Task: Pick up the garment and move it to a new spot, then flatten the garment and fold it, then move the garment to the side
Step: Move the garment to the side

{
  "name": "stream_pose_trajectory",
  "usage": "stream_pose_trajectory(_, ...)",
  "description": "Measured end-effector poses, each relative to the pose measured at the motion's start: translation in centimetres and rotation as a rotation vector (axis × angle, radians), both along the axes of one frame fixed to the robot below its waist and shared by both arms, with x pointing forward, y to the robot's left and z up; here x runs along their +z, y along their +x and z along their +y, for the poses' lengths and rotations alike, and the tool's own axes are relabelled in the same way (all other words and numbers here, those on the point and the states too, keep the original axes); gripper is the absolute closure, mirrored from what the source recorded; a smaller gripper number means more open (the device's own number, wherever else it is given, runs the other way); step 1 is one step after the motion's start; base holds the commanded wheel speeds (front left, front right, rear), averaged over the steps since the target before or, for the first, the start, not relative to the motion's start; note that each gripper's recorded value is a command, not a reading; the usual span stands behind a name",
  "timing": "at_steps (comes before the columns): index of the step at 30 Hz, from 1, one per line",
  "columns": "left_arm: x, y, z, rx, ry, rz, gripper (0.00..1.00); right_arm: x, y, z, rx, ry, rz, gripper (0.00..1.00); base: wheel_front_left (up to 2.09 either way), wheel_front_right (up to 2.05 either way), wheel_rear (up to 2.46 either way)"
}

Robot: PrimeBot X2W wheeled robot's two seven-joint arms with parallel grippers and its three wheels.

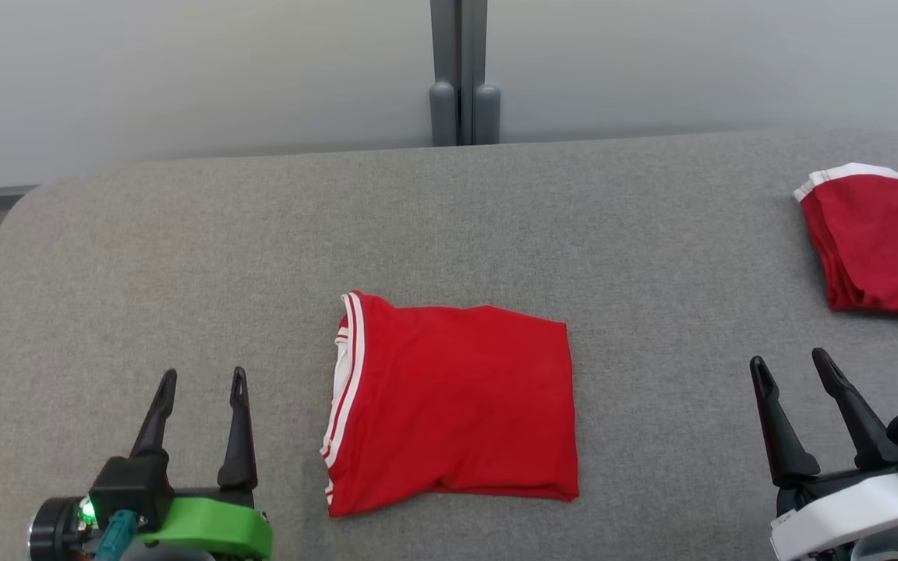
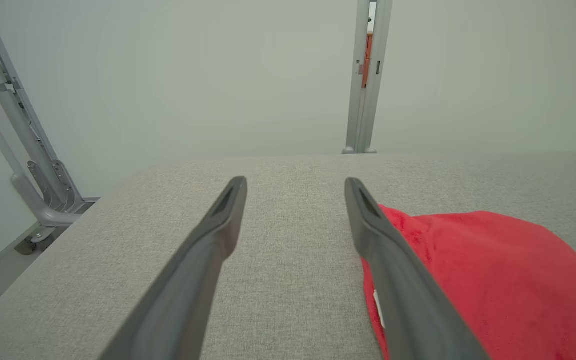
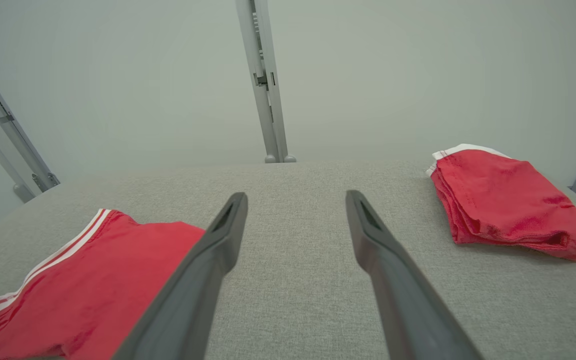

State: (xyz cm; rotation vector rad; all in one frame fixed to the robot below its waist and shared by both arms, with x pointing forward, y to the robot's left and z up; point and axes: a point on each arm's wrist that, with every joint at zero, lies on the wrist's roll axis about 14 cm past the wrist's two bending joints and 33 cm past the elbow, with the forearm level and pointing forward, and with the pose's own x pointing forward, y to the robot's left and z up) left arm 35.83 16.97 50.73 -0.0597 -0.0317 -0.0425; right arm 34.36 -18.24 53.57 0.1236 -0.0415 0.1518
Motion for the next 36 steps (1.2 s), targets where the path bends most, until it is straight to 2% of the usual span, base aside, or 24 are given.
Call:
stream_pose_trajectory(6,1.8,2.5,0.0,0.002,0.0,-0.074,0.0,-2.5,2.5,2.0,0.077,0.003,0.085,0.0,0.0,0.0,0.0)
stream_pose_trajectory(12,1.9,4.8,-0.4,-0.006,-0.007,-0.093,0.0,-7.6,5.1,5.9,0.199,0.036,0.235,0.0,0.0,0.0,0.0)
stream_pose_trajectory(22,-0.5,6.0,1.6,0.056,0.009,-0.037,0.0,-15.9,5.1,12.9,0.383,0.095,0.504,0.0,0.0,0.0,0.0)
stream_pose_trajectory(23,-0.5,6.0,1.8,0.06,0.012,-0.035,0.0,-16.0,5.2,13.3,0.392,0.102,0.511,0.51,0.0,0.0,0.0)
stream_pose_trajectory(24,-0.6,6.0,2.0,0.066,0.016,-0.033,0.0,-16.4,5.2,13.6,0.404,0.105,0.525,0.89,0.0,0.0,0.0)
stream_pose_trajectory(25,-0.7,6.0,2.2,0.071,0.02,-0.032,0.0,-16.7,5.2,13.9,0.414,0.108,0.541,1.0,0.0,0.0,0.0)
stream_pose_trajectory(31,-0.9,6.5,1.9,0.057,0.027,-0.033,0.0,-15.9,5.8,13.7,0.419,0.115,0.5,1.0,0.0,0.0,0.0)
stream_pose_trajectory(36,-0.7,7.3,0.6,0.008,0.029,-0.047,0.0,-14.4,6.7,10.3,0.353,0.075,0.418,1.0,0.0,0.0,0.0)
